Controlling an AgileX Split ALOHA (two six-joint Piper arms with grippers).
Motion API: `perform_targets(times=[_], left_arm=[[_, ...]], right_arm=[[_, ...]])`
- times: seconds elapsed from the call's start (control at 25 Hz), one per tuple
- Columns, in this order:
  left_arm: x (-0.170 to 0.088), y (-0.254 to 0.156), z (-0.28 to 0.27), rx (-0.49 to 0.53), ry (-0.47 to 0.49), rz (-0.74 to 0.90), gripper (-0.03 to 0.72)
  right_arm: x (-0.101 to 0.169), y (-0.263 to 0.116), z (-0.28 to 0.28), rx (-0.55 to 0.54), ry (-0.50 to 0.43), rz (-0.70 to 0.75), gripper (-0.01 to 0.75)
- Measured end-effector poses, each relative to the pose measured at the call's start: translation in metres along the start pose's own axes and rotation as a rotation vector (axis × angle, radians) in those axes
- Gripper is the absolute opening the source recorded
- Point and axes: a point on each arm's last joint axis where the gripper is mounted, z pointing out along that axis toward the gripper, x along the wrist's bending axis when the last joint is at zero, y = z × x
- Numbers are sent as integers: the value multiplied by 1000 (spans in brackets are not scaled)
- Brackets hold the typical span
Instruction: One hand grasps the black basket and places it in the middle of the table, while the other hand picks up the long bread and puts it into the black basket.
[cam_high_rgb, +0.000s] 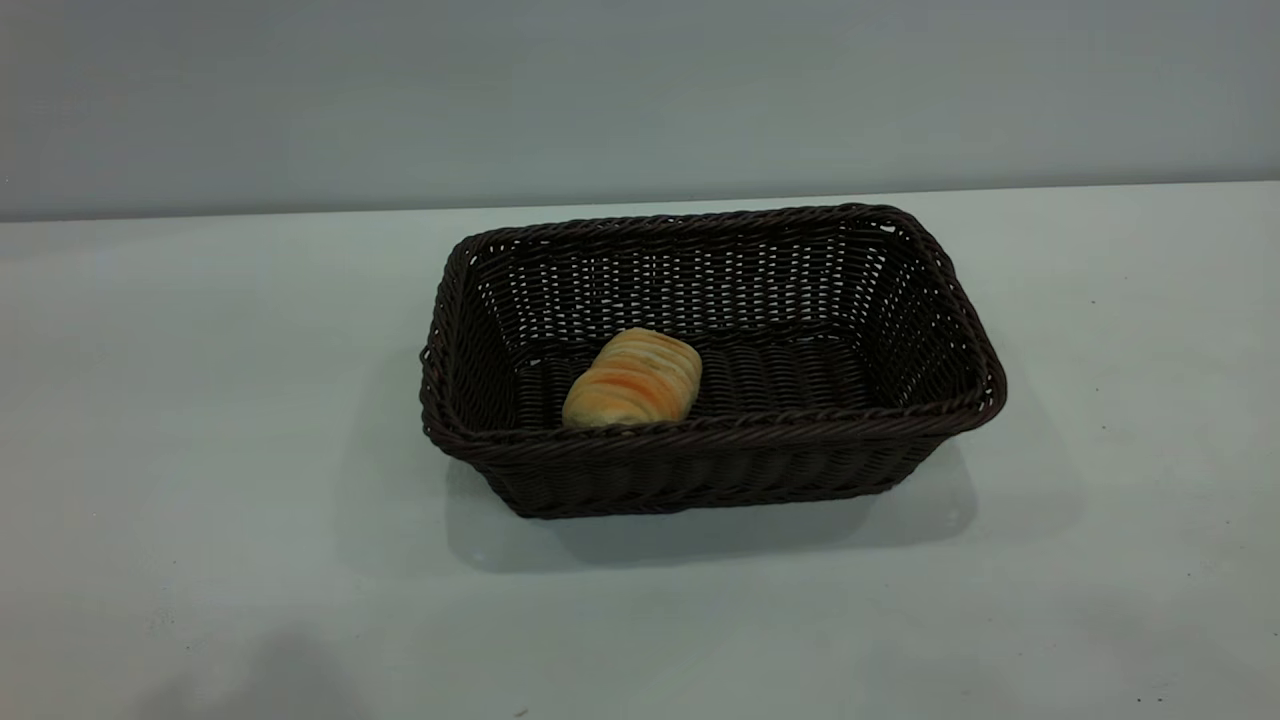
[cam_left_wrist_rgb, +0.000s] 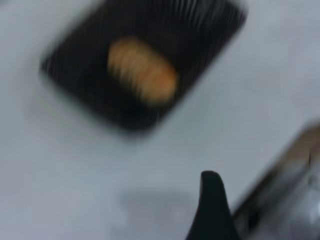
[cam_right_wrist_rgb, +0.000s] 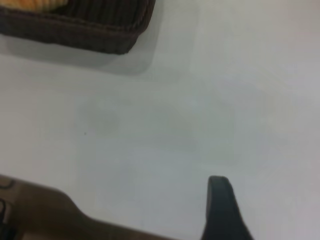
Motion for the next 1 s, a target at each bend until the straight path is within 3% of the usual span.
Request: perform_targets(times=[0.08,0.56,1.0], left_arm=[[-1,-19,-9,89,21,-30,572],[-16,-149,28,251,36,-119,570],[-21,-205,24,85,109,-131,568]], right_arm=[[0,-2,-2,-18,-1,0,483],[-2,-6,-8,-63,-34,-13,483],[-2,-6,-8,-64,-33,-13,483]])
